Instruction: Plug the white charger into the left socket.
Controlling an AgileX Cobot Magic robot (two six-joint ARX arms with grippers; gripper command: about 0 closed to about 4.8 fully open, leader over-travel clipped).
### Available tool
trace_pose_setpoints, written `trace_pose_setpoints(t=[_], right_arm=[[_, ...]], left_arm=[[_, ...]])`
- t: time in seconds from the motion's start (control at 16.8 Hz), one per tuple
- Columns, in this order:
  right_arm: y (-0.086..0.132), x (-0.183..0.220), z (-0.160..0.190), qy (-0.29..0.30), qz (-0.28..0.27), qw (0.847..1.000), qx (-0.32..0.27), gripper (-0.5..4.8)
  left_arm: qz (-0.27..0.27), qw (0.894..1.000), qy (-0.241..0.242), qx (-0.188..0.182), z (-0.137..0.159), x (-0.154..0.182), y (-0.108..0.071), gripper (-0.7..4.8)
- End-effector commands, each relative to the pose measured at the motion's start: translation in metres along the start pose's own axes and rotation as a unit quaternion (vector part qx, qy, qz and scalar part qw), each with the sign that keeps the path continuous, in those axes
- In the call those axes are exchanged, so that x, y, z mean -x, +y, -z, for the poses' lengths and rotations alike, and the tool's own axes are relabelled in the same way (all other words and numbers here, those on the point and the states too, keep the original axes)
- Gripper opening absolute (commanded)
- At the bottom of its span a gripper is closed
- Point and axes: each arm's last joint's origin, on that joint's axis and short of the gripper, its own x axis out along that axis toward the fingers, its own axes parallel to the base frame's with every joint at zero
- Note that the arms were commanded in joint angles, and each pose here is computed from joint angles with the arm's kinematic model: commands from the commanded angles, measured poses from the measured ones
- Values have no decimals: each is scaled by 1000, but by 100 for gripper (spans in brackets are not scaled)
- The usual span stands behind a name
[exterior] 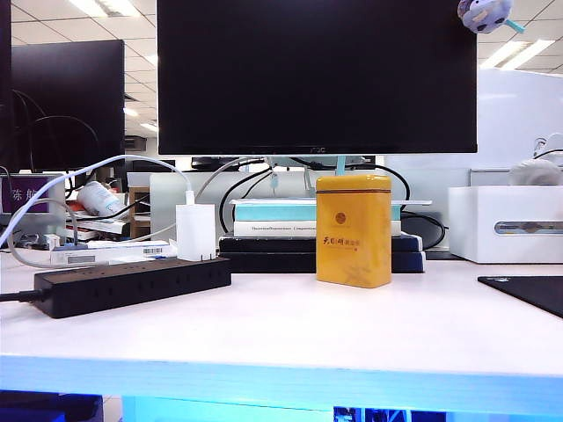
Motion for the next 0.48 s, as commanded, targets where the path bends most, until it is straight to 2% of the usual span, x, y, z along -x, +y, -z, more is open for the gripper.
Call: trace_pose_setpoints(t=[0.06,0.18,0.24,0.42,0.48], right_arm=[[-2,19,15,50,-4,999,10,-1],[0,30,43,55,-8,998,4,-1],[2,39,65,49,-13,999,-14,-1],[7,59,128,23,-36,999,-19,-1],[9,63,152,28,-36,999,-20,-1]], left_arm=[[57,997,52,31,-14,59,11,-6],[96,991,88,40,-6,95,15,-6],[120,986,101,59,6,119,15,-6],[129,982,80,114,51,163,12,-6],[133,979,92,127,69,163,8,-6]])
